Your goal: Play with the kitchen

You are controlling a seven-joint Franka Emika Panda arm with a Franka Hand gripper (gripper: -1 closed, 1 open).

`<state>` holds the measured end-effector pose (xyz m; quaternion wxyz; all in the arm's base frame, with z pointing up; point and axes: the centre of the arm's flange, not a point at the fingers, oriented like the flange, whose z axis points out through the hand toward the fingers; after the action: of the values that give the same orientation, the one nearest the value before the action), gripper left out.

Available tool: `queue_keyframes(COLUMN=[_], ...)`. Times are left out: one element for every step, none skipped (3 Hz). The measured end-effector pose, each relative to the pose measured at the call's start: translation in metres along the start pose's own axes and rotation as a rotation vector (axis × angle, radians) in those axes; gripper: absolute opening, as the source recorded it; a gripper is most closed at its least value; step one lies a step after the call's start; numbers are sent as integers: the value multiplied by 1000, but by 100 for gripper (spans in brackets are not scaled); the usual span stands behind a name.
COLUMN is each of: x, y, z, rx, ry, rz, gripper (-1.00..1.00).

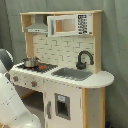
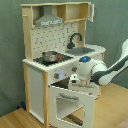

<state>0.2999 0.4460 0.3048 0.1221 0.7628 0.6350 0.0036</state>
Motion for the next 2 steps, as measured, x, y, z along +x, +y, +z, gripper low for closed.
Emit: queue_keyframes(x=[0,-1], y=[22,18], z=[-24,-33], rx=[-86,-135], ry=[19,-8], rz=[-13,-28], gripper=[100,100])
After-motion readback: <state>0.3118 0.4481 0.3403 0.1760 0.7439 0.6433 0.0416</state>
